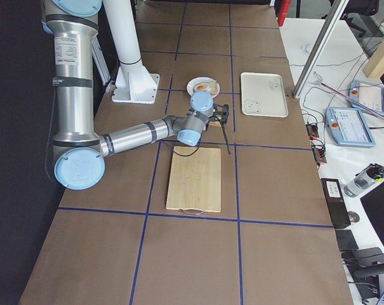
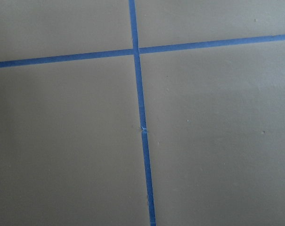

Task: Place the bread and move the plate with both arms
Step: 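Lift the bread and carry it with the right gripper onto the egg toast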

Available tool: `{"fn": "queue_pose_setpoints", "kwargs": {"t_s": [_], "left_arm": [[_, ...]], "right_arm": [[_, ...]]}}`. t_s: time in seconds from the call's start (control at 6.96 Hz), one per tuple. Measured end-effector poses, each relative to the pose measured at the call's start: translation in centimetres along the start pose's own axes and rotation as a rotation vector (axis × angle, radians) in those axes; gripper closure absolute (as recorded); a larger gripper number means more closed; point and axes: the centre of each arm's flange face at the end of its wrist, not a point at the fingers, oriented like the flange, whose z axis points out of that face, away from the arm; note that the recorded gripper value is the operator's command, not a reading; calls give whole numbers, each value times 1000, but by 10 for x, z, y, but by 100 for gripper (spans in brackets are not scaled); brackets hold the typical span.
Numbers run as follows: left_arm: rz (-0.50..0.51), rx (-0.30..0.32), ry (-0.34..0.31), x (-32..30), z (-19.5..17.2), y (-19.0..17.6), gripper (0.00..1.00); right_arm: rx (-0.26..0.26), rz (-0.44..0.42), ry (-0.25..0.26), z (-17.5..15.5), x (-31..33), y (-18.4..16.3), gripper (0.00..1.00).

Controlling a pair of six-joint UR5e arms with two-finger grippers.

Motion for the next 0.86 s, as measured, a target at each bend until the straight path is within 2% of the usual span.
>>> {"fn": "queue_pose_setpoints", "kwargs": {"t_s": [0.14,0.43,0.58,0.86], "left_arm": [[2,1,0,1,0,0,0],[3,2,-1,1,-1,-1,0],[3,2,0,1,-1,-1,0],[4,3,0,2,-1,-1,0]], "right_arm": [[-44,15,-62,28,-59,7,100],[-111,-17,-132,80,-136,33,100],[-114,-41,-146,109,-161,45,100],[-88,-91,-148,162,-190,60,100]]}}
